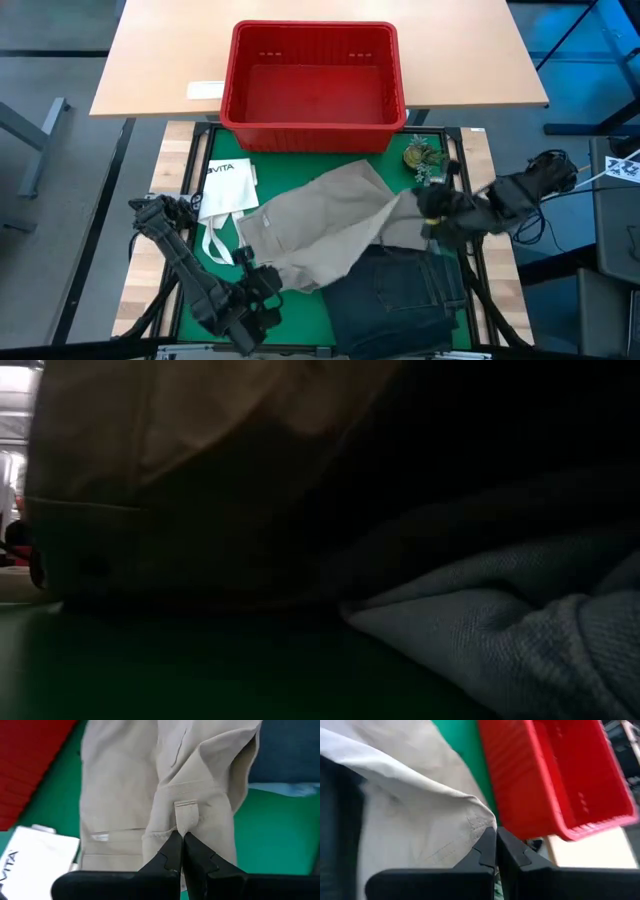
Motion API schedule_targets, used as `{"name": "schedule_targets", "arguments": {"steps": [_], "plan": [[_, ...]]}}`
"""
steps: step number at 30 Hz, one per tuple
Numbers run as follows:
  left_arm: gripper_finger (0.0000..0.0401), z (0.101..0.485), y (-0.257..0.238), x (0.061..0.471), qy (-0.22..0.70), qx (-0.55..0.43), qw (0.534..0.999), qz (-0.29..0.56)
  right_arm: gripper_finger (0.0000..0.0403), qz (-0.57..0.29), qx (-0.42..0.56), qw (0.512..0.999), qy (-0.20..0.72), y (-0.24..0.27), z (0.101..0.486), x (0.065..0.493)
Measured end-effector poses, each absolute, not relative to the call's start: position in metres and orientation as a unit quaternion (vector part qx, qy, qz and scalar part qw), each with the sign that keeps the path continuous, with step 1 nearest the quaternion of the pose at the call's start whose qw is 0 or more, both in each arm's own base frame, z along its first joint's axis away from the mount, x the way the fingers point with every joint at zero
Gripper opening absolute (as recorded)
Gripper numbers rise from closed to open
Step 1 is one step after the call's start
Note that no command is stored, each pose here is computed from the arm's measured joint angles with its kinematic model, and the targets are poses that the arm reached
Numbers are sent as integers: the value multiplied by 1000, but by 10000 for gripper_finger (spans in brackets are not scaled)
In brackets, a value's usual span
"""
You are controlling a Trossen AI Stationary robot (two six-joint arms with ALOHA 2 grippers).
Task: Fold Laundry from Bin
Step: Fold the brown shorts
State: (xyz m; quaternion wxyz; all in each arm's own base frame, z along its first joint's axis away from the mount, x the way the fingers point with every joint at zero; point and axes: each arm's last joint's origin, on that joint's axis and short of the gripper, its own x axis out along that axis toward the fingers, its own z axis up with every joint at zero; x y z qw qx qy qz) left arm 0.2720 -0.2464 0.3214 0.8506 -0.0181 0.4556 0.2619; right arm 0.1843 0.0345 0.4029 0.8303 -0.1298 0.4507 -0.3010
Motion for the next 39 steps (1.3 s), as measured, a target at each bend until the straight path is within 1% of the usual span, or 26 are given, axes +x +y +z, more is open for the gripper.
{"name": "schedule_targets", "arguments": {"steps": [5,8,13,16,21,27,31,39], "plan": [[0,311,-217,286,482,-11,826,293,3,-335,-138,801,478,5,402,190],[0,320,-195,284,489,-10,820,298,3,-332,-134,800,481,-11,404,196],[0,337,-158,267,479,-34,819,315,3,-317,-110,809,483,-41,405,204],[0,336,-138,249,474,-60,809,342,3,-311,-87,814,483,-64,404,209],[0,308,-112,226,496,-88,766,399,3,-316,-47,811,491,-103,396,217],[0,262,-93,216,529,-60,716,451,3,-330,-10,778,534,-146,371,230],[0,233,-83,214,538,-58,698,468,3,-332,2,758,561,-171,348,243],[0,215,-71,206,554,-39,672,490,3,-329,12,734,594,-197,312,267]]}}
